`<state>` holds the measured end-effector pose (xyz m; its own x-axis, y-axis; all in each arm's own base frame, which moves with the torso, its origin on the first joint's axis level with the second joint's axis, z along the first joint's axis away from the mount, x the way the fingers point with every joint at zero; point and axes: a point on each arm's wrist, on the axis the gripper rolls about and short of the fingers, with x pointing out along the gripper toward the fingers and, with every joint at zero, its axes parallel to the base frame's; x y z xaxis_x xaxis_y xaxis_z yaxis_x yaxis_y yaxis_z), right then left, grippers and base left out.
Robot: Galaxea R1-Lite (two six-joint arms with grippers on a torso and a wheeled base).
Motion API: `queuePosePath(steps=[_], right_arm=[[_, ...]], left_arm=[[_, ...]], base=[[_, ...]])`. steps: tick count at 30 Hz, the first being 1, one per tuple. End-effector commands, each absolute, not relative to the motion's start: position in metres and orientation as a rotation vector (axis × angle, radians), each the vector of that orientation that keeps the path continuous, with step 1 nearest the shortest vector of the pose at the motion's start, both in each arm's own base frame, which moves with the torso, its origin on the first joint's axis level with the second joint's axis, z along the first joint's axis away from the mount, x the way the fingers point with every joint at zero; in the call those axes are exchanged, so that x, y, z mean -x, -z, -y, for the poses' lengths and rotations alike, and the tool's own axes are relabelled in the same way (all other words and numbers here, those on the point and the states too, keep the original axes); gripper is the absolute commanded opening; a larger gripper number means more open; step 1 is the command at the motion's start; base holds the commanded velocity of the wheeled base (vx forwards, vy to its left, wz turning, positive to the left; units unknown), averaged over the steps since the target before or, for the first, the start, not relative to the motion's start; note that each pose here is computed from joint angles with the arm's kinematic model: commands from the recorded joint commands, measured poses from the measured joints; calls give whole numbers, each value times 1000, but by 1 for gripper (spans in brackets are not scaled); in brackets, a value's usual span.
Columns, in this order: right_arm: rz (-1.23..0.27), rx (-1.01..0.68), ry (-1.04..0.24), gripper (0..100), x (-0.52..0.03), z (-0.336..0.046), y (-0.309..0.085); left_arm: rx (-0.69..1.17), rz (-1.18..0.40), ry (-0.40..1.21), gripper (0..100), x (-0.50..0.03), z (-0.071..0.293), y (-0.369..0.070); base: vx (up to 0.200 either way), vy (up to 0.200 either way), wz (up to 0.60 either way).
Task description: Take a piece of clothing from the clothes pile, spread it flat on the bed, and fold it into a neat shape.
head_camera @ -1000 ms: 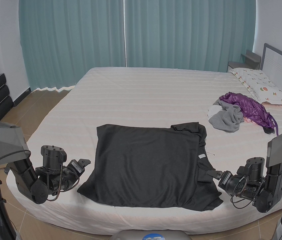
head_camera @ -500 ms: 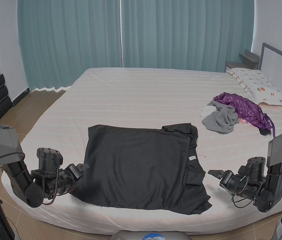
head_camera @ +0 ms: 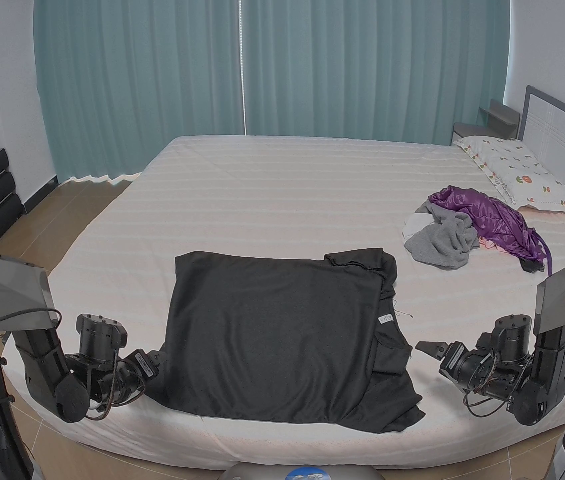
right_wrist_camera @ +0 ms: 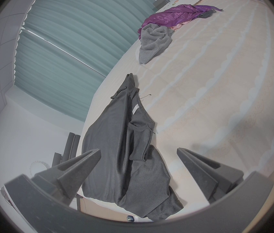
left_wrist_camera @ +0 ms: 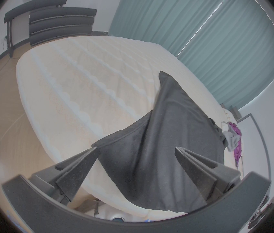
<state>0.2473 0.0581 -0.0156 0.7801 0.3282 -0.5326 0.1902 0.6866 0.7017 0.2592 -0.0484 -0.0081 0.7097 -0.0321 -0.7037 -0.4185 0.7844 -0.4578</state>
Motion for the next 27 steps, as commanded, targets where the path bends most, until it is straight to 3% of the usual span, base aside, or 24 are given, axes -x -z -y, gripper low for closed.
queuePosePath(steps=[1,27], right_arm=[[-682,-829,-91,100,-248,-58,15],[-686,-828,-88,100,-248,-58,16]], left_arm=[[608,-809,-261,100,-260,48,24],[518,-830,-333,100,-257,40,36]], base=[[0,0,0],[0,0,0]])
